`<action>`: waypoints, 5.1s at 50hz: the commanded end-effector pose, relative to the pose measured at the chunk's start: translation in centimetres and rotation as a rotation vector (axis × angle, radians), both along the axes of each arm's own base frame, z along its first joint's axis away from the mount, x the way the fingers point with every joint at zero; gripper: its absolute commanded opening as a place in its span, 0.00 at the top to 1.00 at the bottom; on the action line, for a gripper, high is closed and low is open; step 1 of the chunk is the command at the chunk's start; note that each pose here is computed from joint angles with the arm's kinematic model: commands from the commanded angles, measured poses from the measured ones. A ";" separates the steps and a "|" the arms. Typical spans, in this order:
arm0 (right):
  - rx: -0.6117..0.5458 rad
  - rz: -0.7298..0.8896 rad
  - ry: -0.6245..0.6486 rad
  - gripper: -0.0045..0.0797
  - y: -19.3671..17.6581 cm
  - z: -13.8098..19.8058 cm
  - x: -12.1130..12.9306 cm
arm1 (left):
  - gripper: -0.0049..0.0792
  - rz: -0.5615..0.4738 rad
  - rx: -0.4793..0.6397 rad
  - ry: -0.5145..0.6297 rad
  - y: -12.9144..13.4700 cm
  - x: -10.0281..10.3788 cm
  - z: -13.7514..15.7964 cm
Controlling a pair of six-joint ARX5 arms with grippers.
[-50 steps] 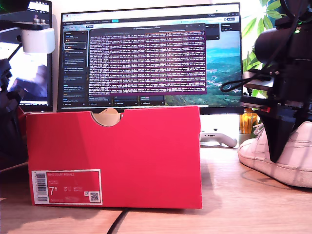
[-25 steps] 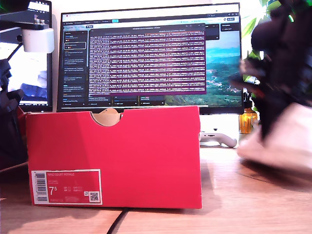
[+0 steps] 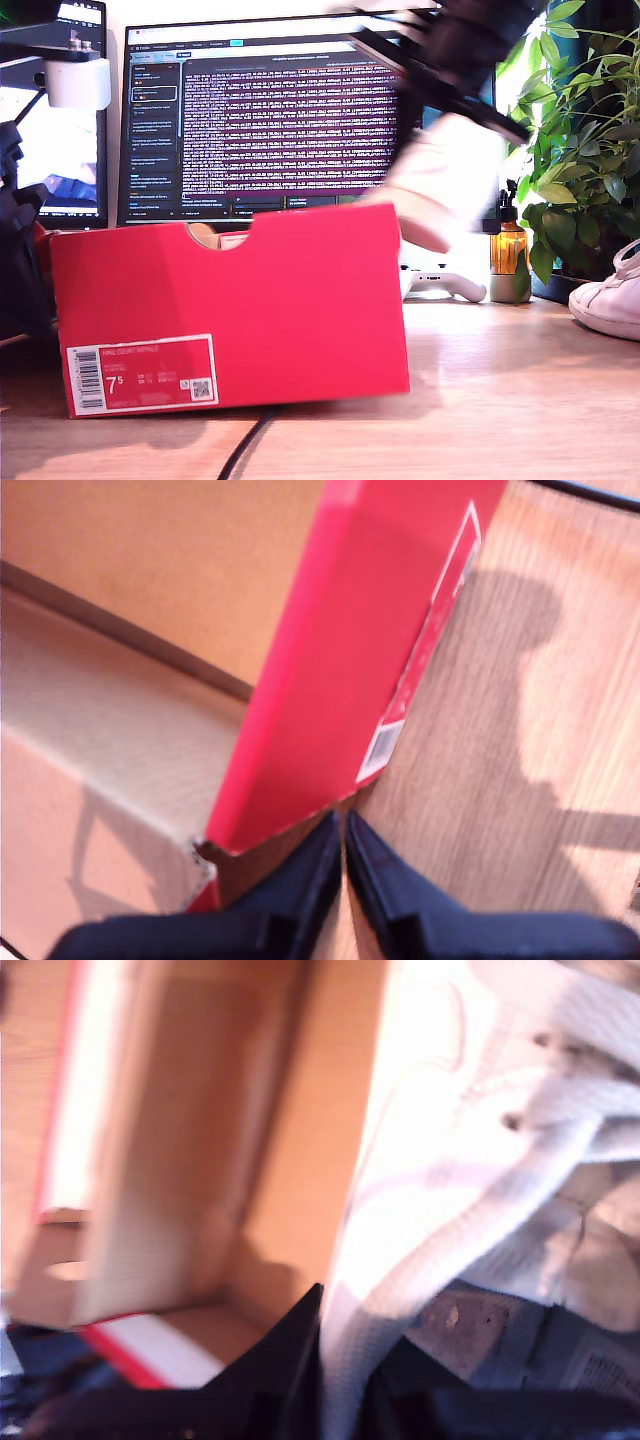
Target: Pack the white shoes by picking the first shoe and placing it inside the red shoebox, left side, then picking and rotating the second shoe and placing it in the shoebox
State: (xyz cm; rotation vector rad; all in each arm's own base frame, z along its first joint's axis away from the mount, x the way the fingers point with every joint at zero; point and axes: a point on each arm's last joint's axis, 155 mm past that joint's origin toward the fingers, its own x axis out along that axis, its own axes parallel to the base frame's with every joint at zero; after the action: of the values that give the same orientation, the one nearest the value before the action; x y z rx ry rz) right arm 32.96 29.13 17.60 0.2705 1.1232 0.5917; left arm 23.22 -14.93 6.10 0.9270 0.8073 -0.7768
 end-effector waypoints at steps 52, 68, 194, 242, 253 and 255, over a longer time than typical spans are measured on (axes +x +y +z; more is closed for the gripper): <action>0.231 -0.030 -0.154 0.96 10.6 2.5 2.1 | 0.96 -0.005 0.003 -0.002 -0.1 0.1 -0.2; 0.176 -0.031 -0.103 0.96 11.5 -1.9 2.6 | 0.96 -0.005 0.003 -0.002 -0.1 0.1 -0.2; -0.391 -1.164 0.150 0.45 -21.4 3.2 5.9 | 0.96 0.012 0.016 -0.009 0.3 0.3 -0.1; -0.473 -1.575 0.437 0.24 -31.9 -4.9 -6.9 | 0.96 0.010 0.013 -0.007 0.2 0.3 -0.1; -0.444 -1.608 0.442 0.24 -32.4 -6.6 -6.6 | 0.96 0.010 0.013 -0.007 0.2 0.3 -0.1; -0.443 -1.616 0.445 0.24 -32.7 -6.9 -6.7 | 0.96 0.010 0.013 -0.007 0.2 0.3 -0.1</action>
State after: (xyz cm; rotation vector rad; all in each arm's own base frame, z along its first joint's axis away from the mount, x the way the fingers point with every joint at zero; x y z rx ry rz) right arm 26.90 -3.15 11.28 0.7988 1.0469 -1.1542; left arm 23.40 -14.57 6.11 0.9408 0.8104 -0.7581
